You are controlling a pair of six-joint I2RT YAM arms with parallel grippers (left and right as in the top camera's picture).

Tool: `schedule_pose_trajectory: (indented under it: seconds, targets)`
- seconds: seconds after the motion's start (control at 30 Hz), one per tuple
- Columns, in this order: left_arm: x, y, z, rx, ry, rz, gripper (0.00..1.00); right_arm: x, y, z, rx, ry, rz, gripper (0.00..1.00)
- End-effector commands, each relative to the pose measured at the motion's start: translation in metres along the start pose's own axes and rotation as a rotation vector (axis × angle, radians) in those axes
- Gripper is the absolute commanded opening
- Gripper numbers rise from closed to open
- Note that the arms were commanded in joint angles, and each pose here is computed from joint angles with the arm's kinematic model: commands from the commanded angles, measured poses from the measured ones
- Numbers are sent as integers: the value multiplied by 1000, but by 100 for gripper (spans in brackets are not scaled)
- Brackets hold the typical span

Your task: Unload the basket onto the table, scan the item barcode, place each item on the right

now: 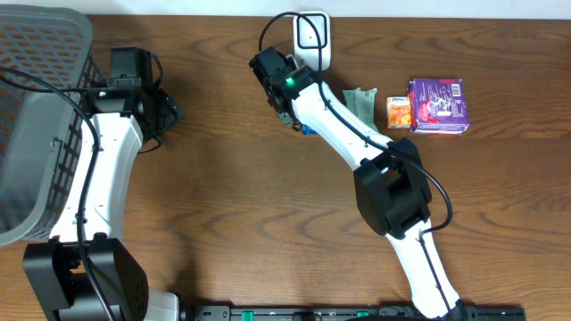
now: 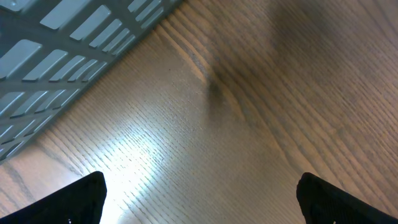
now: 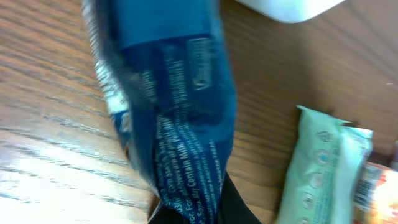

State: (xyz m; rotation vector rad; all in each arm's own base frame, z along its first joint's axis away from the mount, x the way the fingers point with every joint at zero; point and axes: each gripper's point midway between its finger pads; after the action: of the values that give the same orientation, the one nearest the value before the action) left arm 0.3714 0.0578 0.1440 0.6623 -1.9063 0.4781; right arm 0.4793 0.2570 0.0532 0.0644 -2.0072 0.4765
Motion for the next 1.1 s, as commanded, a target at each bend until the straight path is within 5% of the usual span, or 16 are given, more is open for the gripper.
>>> schedule_pose_trajectory:
  seconds: [0.0, 0.43, 0.7, 1.07]
  targets:
    - [-1, 3, -1, 13, -2, -14, 98, 9, 17, -9, -70, -15, -140, 1]
    - [-1, 3, -1, 13, -2, -14, 98, -3, 22, 9, -395, 208, -599, 1]
    - [-1, 3, -1, 13, -2, -14, 98, -31, 10, 38, -524, 313, -625, 41]
    - [-1, 3, -1, 13, -2, -14, 98, 17, -12, 8, -389, 252, -629, 46]
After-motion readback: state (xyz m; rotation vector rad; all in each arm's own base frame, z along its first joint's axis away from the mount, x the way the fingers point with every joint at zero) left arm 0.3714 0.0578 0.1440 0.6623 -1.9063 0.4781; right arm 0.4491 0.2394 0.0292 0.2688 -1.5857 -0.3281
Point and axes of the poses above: each gripper's point midway between its finger pads, its own x axis back along the fingers, its own y axis along the line the jaws close on, z = x × y, and after that the axes turned 3 degrees about -x, right-handed
